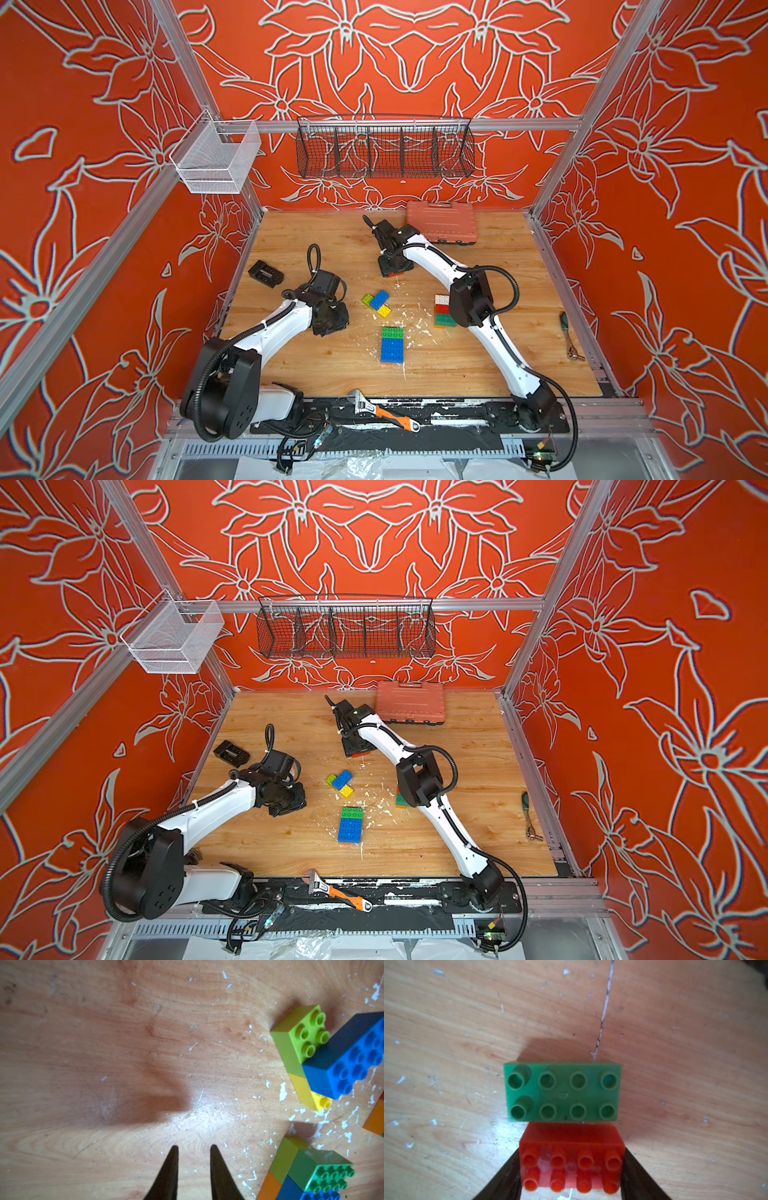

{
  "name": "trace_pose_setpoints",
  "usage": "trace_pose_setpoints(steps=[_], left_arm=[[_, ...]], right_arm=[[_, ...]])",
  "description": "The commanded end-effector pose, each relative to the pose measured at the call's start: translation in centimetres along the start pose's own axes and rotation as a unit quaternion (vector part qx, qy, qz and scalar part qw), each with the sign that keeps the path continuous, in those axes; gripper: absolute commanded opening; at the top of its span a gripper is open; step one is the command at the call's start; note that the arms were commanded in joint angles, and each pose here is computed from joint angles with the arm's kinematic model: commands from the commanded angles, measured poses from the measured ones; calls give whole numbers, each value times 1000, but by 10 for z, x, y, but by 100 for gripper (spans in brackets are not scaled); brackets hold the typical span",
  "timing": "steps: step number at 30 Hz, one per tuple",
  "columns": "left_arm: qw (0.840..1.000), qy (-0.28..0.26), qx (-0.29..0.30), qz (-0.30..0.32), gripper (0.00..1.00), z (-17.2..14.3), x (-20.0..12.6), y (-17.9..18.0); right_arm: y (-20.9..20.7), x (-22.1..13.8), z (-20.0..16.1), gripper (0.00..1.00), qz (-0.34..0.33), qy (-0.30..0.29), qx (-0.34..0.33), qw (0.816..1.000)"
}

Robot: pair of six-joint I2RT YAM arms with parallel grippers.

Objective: Assemble a rectangle with lego
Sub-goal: Pick up the lego brick from the center of the board, then assemble the lego brick with the lego brick.

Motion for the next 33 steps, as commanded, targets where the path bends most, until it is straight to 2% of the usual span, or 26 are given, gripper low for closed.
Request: trace_pose_setpoints(steps=[1,7,13,18,22,33], left_arm=[[1000,-5,-11,0,26,-2,-7,2],[999,-25,-22,-5,26,5,-15,-1],[999,-32,-27,5,26,16,-22,-3],[998,-43,-28,23,26,24,-32,-1],[998,-43,-31,26,26,25,-36,-1],[998,-46,-37,32,26,15,-40,5]], right_arm=[[-1,-40,6,48,2,-35,-67,997],[-11,-80,-17,44,26,-41,-171,984],[-13,-107,-58,39,90,-37,-215,972],[-7,-104,-93,38,88,-18,-235,968],[8,-98,-107,37,117,-3,-229,966],[23,-69,-115,36,112,23,-219,969]])
Point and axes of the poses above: each gripper's point midway between its finger pads, its own x axis out along the fingers, its own y axis along the line the jaws close on, z = x × y, the point moved 4 cm from there along -x, back along the fingers, and after that the axes turned 6 degrees about x, right-handed, at the moved point
